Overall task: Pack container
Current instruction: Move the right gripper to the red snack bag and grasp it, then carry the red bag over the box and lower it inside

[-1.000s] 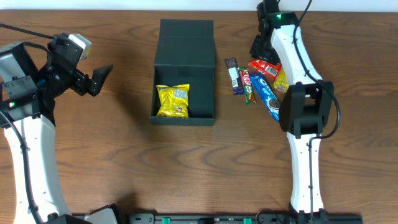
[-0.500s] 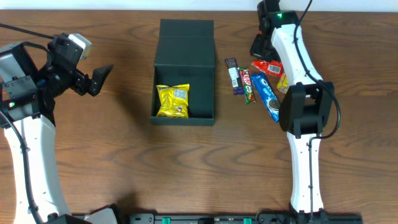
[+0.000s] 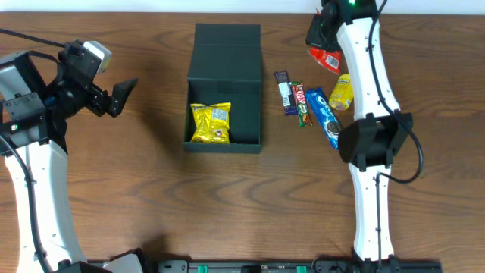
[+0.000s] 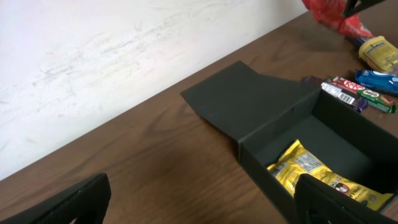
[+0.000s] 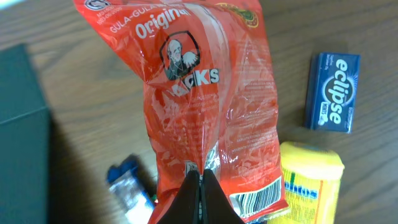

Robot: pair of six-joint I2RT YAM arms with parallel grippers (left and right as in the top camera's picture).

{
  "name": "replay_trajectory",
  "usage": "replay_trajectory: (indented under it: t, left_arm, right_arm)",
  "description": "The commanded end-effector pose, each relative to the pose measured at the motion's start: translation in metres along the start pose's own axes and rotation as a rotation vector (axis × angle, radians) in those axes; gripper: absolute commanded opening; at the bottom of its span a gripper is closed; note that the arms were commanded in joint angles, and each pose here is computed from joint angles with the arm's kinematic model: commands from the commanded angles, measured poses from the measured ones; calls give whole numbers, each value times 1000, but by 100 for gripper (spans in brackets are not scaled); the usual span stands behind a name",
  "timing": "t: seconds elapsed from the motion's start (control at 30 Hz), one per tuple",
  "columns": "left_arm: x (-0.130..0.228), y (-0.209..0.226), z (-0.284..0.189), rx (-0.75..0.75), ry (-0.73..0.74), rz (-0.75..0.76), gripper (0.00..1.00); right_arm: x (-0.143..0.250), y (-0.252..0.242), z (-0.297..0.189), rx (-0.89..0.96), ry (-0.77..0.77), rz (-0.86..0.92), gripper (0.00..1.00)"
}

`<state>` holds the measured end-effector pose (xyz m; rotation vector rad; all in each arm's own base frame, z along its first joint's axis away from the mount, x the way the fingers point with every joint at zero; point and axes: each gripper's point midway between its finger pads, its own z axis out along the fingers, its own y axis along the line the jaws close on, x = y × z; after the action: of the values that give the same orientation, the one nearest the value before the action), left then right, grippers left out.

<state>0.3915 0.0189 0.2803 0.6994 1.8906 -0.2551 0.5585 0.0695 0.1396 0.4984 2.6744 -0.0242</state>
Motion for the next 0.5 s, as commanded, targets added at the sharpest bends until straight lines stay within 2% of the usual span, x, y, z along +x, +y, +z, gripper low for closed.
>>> replay_trajectory:
  t: [0.0, 0.17, 0.47]
  left_arm:
    - [-2, 2, 1, 6, -13, -3, 95]
    - [-3, 2, 1, 4, -16, 1, 95]
    - [-5, 3, 1, 0, -21, -8, 95]
  right_arm:
    - [-14, 13, -51, -35, -101, -47, 1]
    - [-1, 18, -62, -23, -83, -78, 1]
    - [48, 53, -80, -30, -3, -201, 1]
